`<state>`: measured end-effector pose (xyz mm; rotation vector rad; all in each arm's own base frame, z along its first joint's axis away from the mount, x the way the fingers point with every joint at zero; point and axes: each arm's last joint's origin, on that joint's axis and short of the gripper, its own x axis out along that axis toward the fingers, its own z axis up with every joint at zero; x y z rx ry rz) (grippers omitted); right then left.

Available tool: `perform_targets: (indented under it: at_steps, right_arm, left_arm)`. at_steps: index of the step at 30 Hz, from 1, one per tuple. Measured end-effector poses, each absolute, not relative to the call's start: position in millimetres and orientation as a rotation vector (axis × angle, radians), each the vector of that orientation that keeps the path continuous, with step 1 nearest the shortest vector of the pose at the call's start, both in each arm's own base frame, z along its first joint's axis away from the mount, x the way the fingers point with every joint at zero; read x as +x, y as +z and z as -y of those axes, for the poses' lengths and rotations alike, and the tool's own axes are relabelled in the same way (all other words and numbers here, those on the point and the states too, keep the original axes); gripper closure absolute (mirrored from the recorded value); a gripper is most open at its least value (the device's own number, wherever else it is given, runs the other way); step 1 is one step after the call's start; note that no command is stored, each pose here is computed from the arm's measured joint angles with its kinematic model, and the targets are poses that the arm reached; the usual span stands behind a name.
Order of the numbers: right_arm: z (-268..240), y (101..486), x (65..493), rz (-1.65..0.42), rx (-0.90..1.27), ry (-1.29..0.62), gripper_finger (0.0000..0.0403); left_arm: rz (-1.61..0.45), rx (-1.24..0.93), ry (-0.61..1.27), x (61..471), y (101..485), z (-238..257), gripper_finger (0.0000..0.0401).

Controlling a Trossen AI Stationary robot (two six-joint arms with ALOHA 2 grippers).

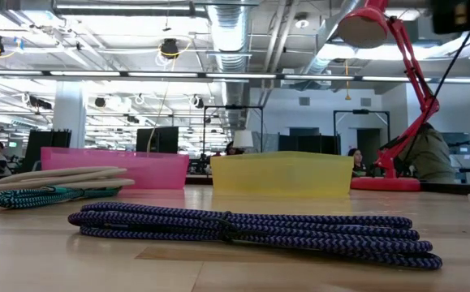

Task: Pick & Place USB Port
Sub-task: Put the white HDMI cable into the pink transparent bin

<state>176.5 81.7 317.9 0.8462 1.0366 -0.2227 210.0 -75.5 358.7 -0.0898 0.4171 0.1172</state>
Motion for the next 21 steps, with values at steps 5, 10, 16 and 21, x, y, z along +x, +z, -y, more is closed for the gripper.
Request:
perform_targets:
  at_steps: [5,10,16,21]
  right_arm:
    - [-103.8,308.6,169.4,-1.142,0.873,-0.265,0.0393]
    - [-122.5,297.4,170.6,-1.203,0.877,-0.314,0.0382]
    - [-142.2,278.9,176.8,-1.275,0.831,-0.374,0.034]
    - [-154.9,262.4,182.8,-1.321,0.823,-0.457,0.0313]
  left_arm:
    - [-0.418,-0.085,0.097,208.4,358.7,79.8,0.0398]
    - [-0.431,-0.078,0.095,208.4,353.9,80.8,0.0398]
    - [-0.481,-0.061,0.103,208.8,335.4,81.0,0.0398]
    - [-0.517,-0.089,0.122,208.5,320.9,80.9,0.0398]
